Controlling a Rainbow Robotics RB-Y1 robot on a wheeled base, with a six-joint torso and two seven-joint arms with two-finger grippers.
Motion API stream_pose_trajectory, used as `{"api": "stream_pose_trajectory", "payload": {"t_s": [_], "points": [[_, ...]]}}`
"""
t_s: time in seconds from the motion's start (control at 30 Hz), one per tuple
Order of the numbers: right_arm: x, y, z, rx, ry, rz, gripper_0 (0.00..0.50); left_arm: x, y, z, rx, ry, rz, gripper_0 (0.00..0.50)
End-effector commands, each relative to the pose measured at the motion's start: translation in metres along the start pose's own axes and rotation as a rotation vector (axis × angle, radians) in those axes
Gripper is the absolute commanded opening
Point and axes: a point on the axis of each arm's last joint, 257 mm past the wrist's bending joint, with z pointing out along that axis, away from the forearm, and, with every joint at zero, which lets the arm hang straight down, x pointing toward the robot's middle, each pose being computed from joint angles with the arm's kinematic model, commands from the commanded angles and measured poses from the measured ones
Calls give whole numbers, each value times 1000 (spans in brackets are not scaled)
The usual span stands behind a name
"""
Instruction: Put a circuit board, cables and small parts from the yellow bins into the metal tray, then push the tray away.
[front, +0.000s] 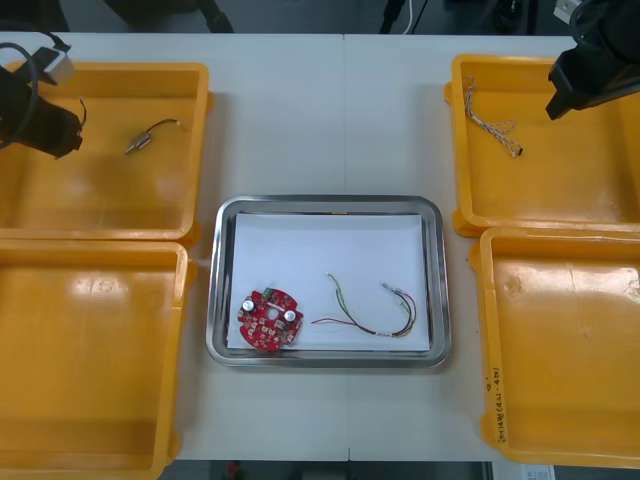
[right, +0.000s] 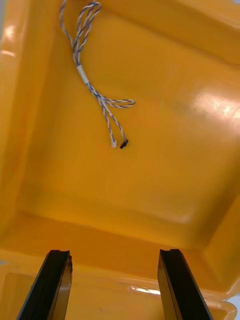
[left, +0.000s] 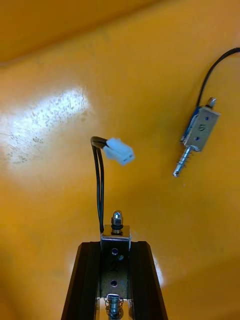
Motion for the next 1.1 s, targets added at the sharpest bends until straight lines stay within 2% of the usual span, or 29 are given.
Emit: {"api": "stream_pose_trajectory", "payload": {"t_s": [0.03,0.17,0.3,0.43,0.57,0.77,0.83,0.93,1.1], "points": [[-49,0,-23,10,-122,51,500,-4,31,-45,-80,-27,-10,0],[-65,2,-9,6,-167,66,500,3,19,-59,-97,-8,-28,0],[-82,5,-1,3,-206,71,500,11,0,-74,-91,10,-60,0],[-94,9,8,-11,-225,85,500,21,-18,-89,-89,23,-95,0],[-97,9,20,-20,-229,93,500,28,-35,-98,-88,33,-112,0],[-90,14,46,-44,-204,85,500,39,-64,-111,-83,37,-161,0],[-88,15,53,-47,-198,78,500,40,-80,-117,-61,40,-196,0],[-87,13,61,-46,-199,75,500,44,-97,-124,-65,54,-214,0],[-87,8,74,-43,-209,78,500,43,-127,-125,-62,46,-251,0]]}}
